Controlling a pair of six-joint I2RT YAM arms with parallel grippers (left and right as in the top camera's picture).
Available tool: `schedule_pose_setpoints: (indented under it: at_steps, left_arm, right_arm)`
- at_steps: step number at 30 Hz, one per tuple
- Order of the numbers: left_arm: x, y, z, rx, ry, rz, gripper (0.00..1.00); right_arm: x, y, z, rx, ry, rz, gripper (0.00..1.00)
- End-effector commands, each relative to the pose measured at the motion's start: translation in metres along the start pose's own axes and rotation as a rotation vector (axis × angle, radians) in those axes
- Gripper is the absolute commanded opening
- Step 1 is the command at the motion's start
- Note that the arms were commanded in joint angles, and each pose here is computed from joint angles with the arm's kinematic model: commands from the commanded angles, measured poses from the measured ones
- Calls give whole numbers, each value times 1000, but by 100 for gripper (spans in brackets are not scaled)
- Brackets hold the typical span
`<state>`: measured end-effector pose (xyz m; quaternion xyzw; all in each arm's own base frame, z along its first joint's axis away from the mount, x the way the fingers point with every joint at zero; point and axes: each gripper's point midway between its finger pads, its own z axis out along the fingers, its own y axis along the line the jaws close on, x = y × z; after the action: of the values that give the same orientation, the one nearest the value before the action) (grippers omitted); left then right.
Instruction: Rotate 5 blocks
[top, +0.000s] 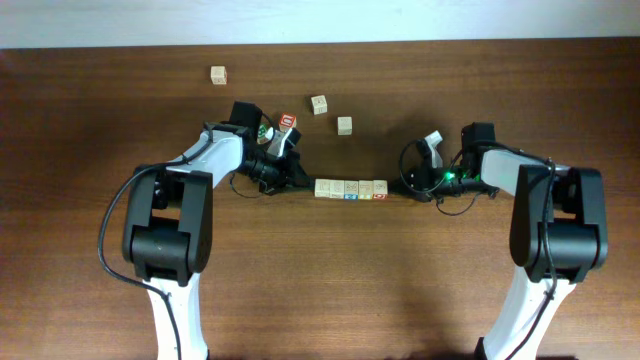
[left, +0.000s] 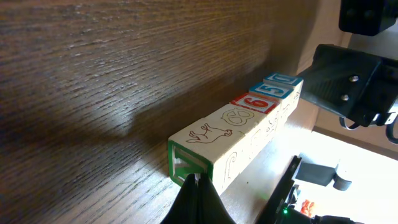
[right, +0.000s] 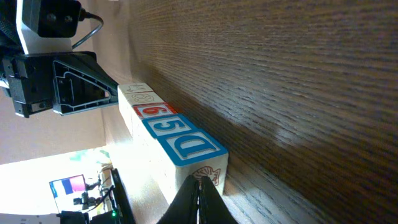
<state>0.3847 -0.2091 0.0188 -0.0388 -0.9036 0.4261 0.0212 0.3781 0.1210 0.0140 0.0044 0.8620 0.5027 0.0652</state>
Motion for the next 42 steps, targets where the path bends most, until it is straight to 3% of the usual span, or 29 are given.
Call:
schedule_pose_setpoints:
  at_steps: [1,37,42]
  left_arm:
    - [4,1,5,17,18,-18,0]
    - [4,1,5,17,18,-21,0]
    - [4,1,5,17,18,-21,0]
  right_arm:
    - [3,-3,4,-3,12,0,5]
    - [21,37,31,-145,99,-30,5]
    - [21,15,34,-7,103,22,4]
